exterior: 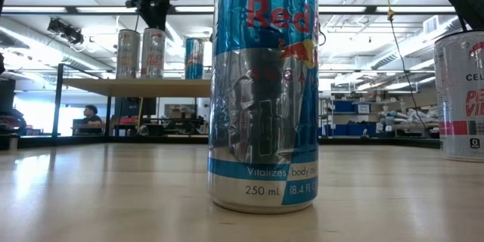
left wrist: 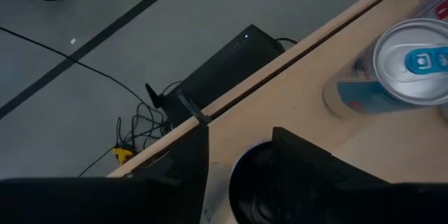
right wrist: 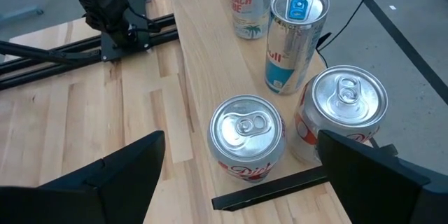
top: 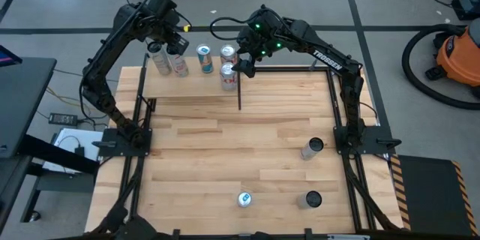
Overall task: Place canned beverage on shelf
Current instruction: Adjust the soda cans on the shelf
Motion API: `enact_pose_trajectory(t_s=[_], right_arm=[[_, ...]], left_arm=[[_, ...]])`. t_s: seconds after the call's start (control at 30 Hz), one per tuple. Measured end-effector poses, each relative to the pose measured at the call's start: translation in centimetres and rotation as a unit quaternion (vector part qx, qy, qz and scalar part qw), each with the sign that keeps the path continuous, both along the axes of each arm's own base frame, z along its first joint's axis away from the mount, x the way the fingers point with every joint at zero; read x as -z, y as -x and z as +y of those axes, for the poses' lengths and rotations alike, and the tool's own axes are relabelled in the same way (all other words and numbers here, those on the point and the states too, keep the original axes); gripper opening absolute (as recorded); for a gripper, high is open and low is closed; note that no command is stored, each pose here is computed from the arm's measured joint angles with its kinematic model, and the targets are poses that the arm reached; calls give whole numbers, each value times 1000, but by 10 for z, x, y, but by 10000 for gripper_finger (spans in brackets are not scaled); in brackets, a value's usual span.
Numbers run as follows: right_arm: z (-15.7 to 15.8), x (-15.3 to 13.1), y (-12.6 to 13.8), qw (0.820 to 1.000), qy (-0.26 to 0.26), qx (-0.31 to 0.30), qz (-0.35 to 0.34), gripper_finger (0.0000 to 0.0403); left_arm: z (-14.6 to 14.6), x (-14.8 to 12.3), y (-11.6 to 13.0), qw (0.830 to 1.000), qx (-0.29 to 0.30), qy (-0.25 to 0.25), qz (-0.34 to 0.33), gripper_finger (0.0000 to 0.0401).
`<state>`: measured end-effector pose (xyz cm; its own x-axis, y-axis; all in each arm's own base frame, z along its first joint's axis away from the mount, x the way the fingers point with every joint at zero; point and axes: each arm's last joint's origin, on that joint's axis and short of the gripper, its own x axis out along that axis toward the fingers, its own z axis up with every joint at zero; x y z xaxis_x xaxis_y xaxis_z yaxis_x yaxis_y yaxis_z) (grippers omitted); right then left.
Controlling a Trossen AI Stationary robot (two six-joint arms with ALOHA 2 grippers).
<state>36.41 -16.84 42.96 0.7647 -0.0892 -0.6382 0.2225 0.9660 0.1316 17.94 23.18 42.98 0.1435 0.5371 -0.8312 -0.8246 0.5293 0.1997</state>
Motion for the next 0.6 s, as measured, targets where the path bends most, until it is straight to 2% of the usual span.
enact_pose_trajectory(t_s=[0.2, 0.4, 0.6], right_arm=[[0, 0, 0, 1000, 0, 0, 0, 382], [0, 0, 0, 1000, 0, 0, 0, 381], [0, 0, 0, 1000, 0, 0, -1, 381]], left_arm=[[-9, -9, 7, 1000, 0, -11, -10, 157], [-16, -6, 12, 1000, -6, 20, 10, 157], [-16, -6, 11, 1000, -9, 20, 7, 157]])
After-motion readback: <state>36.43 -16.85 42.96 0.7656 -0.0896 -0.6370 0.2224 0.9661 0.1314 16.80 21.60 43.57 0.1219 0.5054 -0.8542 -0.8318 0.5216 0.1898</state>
